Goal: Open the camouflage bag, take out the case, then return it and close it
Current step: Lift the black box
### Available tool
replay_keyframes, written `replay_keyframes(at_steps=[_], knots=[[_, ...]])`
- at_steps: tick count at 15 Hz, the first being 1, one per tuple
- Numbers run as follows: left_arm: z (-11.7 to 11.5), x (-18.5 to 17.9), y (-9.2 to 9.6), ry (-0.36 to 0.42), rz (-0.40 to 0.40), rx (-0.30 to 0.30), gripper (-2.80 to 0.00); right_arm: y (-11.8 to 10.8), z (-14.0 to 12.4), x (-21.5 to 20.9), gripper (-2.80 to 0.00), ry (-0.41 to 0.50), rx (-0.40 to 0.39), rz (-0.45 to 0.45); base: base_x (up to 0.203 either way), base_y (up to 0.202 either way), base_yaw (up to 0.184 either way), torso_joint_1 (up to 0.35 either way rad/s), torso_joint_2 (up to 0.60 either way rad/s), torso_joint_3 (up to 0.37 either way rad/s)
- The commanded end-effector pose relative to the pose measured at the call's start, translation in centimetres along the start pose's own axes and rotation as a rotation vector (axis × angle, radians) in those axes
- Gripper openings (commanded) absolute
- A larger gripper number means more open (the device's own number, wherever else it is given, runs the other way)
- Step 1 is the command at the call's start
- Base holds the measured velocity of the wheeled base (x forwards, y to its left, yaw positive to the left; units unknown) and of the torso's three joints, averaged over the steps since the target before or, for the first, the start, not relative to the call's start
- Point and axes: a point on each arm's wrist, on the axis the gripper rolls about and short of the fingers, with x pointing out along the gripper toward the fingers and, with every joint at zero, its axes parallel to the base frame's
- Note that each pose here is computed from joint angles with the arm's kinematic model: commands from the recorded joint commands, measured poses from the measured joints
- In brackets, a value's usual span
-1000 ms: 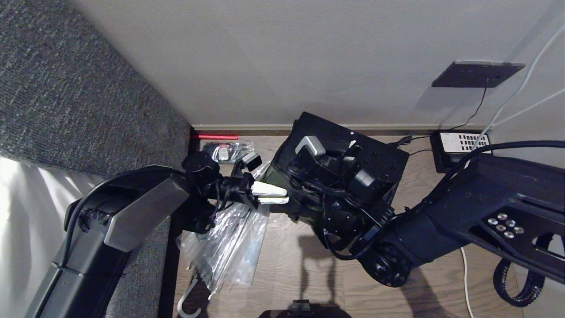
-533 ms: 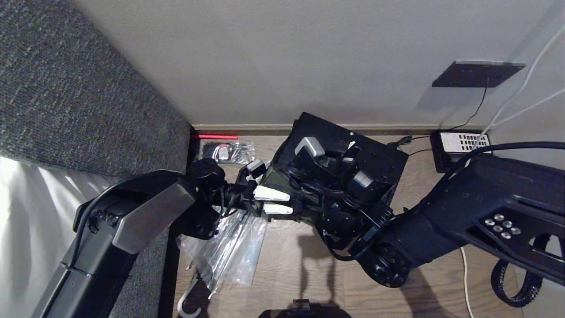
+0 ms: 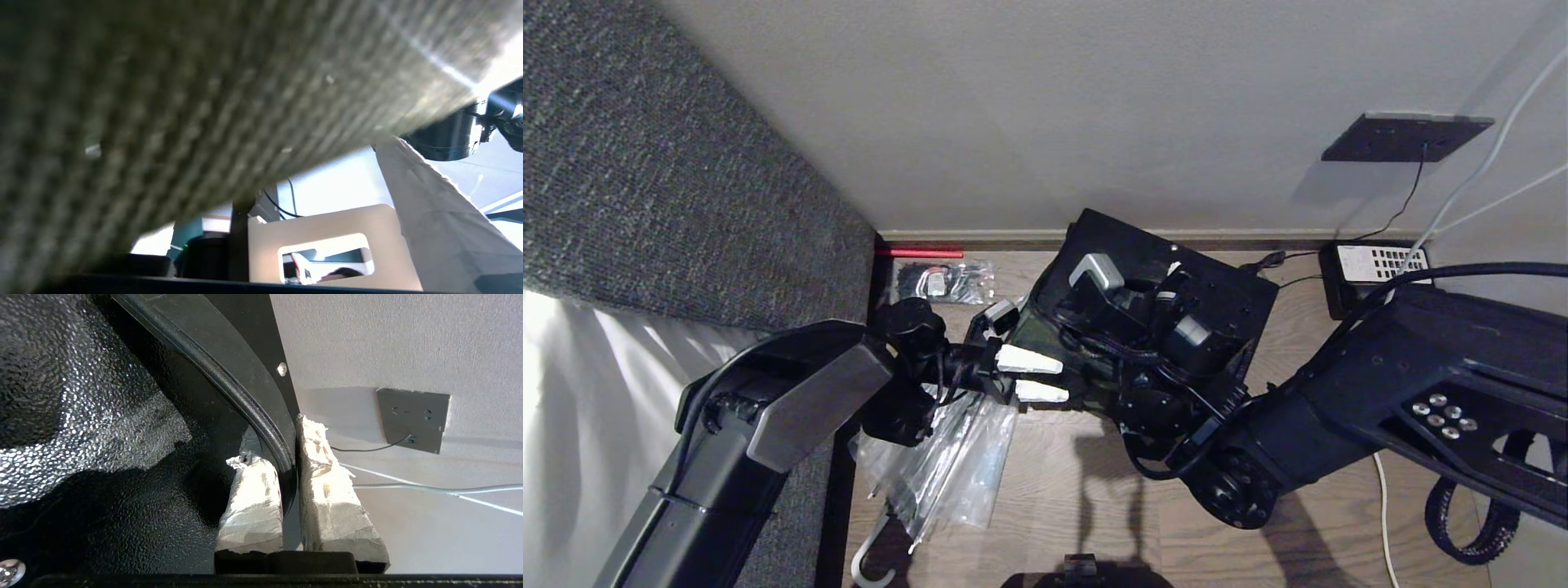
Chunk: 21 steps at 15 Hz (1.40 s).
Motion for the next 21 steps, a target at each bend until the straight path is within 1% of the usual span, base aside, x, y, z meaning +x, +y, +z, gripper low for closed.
replay_keyframes(at_steps=[1, 3, 6, 11, 13, 19, 20, 21], knots=[[0.3, 0.0, 0.5, -0.007, 0.0, 0.012, 0.0, 0.1, -0.1, 0.1, -2.8, 0.009, -0.005, -0.005, 0.0, 0.0, 0.0, 0.0, 0.0, 0.0], [0.6, -0.4, 0.5, -0.041, 0.009, 0.022, 0.0, 0.0, -0.1, 0.2, -2.8, 0.01, -0.003, -0.007, 0.0, 0.0, 0.0, 0.0, 0.0, 0.0], [0.4, -0.9, 0.9, -0.054, 0.015, 0.008, 0.0, -0.2, -0.1, 0.2, -2.8, 0.01, -0.001, -0.008, 0.0, 0.0, 0.0, 0.0, 0.0, 0.0], [0.3, -0.3, 0.8, -0.032, 0.007, 0.011, 0.0, -0.3, -0.1, 0.2, -2.8, 0.01, 0.0, -0.009, 0.0, 0.0, 0.0, 0.0, 0.0, 0.0], [-0.1, 0.0, 0.8, -0.03, 0.006, -0.005, 0.0, -0.2, -0.2, 0.1, -2.8, 0.01, -0.002, -0.007, 0.0, 0.0, 0.0, 0.0, 0.0, 0.0], [0.1, 0.1, 0.9, -0.023, 0.004, 0.005, 0.0, 0.1, -0.2, 0.1, -2.8, 0.011, -0.002, -0.005, 0.0, 0.0, 0.0, 0.0, 0.0, 0.0], [0.1, 0.1, 0.9, -0.024, 0.004, 0.006, -2.8, 0.1, -0.3, 0.1, -2.8, 0.011, -0.001, -0.004, 0.0, 0.0, 0.0, 0.0, 0.0, 0.0], [0.1, 0.2, 0.9, -0.021, 0.003, 0.008, -2.8, 0.1, -0.3, 0.1, -2.8, 0.011, 0.0, -0.003, 0.0, 0.0, 0.0, 0.0, 0.0, 0.0]])
